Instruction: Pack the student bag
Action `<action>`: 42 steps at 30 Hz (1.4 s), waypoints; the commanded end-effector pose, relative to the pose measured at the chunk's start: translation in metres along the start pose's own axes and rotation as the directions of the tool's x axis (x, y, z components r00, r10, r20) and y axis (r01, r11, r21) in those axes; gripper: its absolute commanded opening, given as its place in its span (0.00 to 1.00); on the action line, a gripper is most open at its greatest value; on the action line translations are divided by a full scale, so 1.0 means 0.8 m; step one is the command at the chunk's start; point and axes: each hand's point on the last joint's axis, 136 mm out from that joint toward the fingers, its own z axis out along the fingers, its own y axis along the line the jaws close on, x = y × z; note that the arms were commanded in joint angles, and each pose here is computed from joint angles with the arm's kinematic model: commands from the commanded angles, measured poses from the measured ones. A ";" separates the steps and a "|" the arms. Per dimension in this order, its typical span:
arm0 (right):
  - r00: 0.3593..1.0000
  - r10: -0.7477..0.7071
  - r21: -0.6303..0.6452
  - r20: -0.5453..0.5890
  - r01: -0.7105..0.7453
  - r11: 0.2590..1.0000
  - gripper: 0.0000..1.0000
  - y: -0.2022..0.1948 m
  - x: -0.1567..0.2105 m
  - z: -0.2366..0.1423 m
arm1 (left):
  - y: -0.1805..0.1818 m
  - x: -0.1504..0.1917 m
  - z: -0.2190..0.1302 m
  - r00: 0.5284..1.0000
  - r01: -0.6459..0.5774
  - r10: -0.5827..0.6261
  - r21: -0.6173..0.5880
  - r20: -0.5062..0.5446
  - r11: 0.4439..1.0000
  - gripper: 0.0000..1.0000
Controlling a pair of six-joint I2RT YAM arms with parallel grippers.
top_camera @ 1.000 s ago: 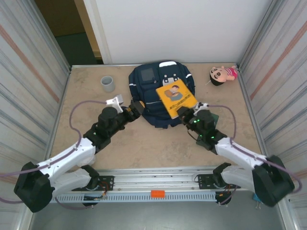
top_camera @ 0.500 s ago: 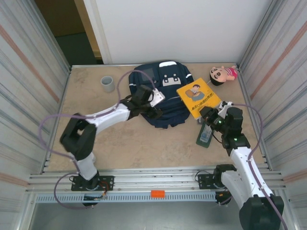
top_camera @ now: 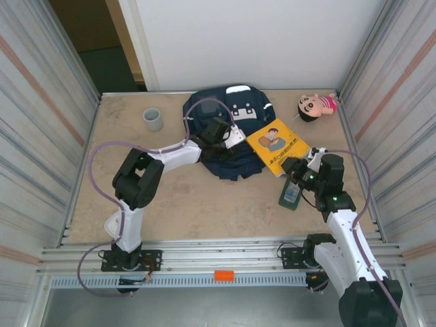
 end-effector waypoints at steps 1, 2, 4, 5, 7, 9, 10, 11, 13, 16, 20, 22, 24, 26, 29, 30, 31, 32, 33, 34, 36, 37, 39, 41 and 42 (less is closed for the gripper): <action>0.996 -0.084 -0.058 0.033 0.086 0.995 0.00 0.018 -0.008 -0.011 | 0.029 -0.002 0.002 1.000 -0.006 0.006 -0.100 0.002 0.995 0.04; 0.996 -0.078 -0.056 0.033 0.080 0.995 0.00 0.016 -0.009 -0.013 | 0.030 -0.005 -0.006 1.000 0.001 -0.001 -0.109 0.005 0.994 0.00; 0.997 -0.066 -0.053 0.031 0.068 0.996 0.00 0.013 -0.010 -0.018 | 0.030 -0.017 -0.034 0.999 0.035 -0.034 -0.140 0.011 0.989 0.00; 0.997 -0.060 -0.049 0.039 0.062 0.997 0.00 0.012 -0.011 -0.022 | 0.031 -0.028 -0.055 0.997 0.081 -0.078 -0.156 0.030 0.984 0.00; 0.996 -0.066 -0.043 0.063 0.069 0.997 0.00 0.014 -0.011 -0.033 | 0.021 -0.041 -0.087 0.990 0.132 -0.125 -0.143 0.058 0.981 0.00; 0.994 -0.075 -0.031 0.081 0.078 0.996 0.00 0.015 -0.011 -0.044 | 0.016 -0.049 -0.114 0.977 0.203 -0.191 -0.141 0.099 0.969 0.00; 0.994 -0.076 -0.025 0.075 0.078 0.997 0.00 0.016 -0.008 -0.049 | 0.012 -0.050 -0.125 0.966 0.248 -0.234 -0.126 0.114 0.961 0.00; 0.995 -0.073 -0.016 0.066 0.074 0.997 0.00 0.015 -0.004 -0.054 | 0.007 -0.052 -0.137 0.955 0.284 -0.270 -0.109 0.126 0.953 0.00; 0.996 -0.067 0.001 0.061 0.067 0.998 0.00 0.017 0.000 -0.065 | 0.005 -0.051 -0.157 0.938 0.335 -0.320 -0.114 0.132 0.935 0.00; 0.994 -0.074 0.019 0.077 0.072 0.997 0.00 0.022 0.008 -0.084 | 0.003 -0.059 -0.185 0.917 0.385 -0.365 -0.118 0.163 0.915 0.00; 0.997 -0.079 0.076 0.022 0.078 0.994 0.00 0.023 0.029 -0.105 | 0.024 -0.076 -0.214 0.888 0.444 -0.413 -0.144 0.203 0.884 0.00; 0.997 -0.075 0.085 -0.006 0.075 0.994 0.00 0.025 0.039 -0.113 | 0.040 -0.081 -0.220 0.871 0.476 -0.439 -0.156 0.218 0.866 0.00; 0.997 -0.064 0.084 -0.050 0.068 0.994 0.00 0.027 0.051 -0.117 | 0.051 -0.088 -0.223 0.863 0.489 -0.453 -0.148 0.222 0.859 0.00; 0.992 -0.048 0.100 -0.114 0.059 0.993 0.00 0.025 0.064 -0.120 | 0.058 -0.095 -0.225 0.865 0.485 -0.448 -0.146 0.226 0.862 0.00; 0.987 -0.045 0.150 -0.154 0.069 0.986 0.00 0.019 0.074 -0.129 | 0.069 -0.103 -0.229 0.862 0.489 -0.448 -0.152 0.239 0.859 0.00; 0.985 -0.044 0.159 -0.166 0.071 0.985 0.00 0.019 0.077 -0.131 | 0.073 -0.106 -0.230 0.855 0.499 -0.457 -0.149 0.246 0.853 0.00; 0.981 -0.040 0.141 -0.189 0.067 0.988 0.00 0.022 0.081 -0.130 | 0.076 -0.108 -0.232 0.848 0.508 -0.465 -0.145 0.254 0.849 0.00; 0.977 -0.030 0.111 -0.212 0.054 0.992 0.00 0.026 0.086 -0.128 | 0.077 -0.111 -0.233 0.843 0.515 -0.471 -0.134 0.259 0.847 0.00; 0.972 -0.015 0.072 -0.234 0.032 0.997 0.00 0.032 0.090 -0.123 | 0.078 -0.114 -0.234 0.835 0.525 -0.482 -0.122 0.265 0.843 0.00; 0.967 0.002 0.027 -0.255 0.005 1.000 0.00 0.038 0.093 -0.118 | 0.077 -0.119 -0.235 0.831 0.527 -0.485 -0.109 0.272 0.843 0.00; 0.967 0.011 -0.046 -0.256 -0.024 0.999 0.00 0.049 0.092 -0.107 | 0.076 -0.124 -0.235 0.829 0.527 -0.487 -0.091 0.274 0.845 0.00; 0.968 0.007 -0.084 -0.250 -0.028 0.996 0.00 0.055 0.091 -0.102 | 0.075 -0.126 -0.234 0.830 0.525 -0.488 -0.084 0.271 0.847 0.00; 0.971 -0.001 -0.156 -0.238 -0.037 0.987 0.00 0.070 0.088 -0.091 | 0.073 -0.128 -0.233 0.831 0.524 -0.489 -0.075 0.264 0.849 0.00; 0.972 -0.015 -0.217 -0.233 -0.037 0.975 0.00 0.082 0.087 -0.077 | 0.071 -0.129 -0.232 0.835 0.517 -0.486 -0.065 0.260 0.854 0.00; 0.972 -0.011 -0.231 -0.233 -0.044 0.972 0.00 0.085 0.088 -0.069 | 0.071 -0.128 -0.231 0.835 0.518 -0.487 -0.066 0.257 0.853 0.00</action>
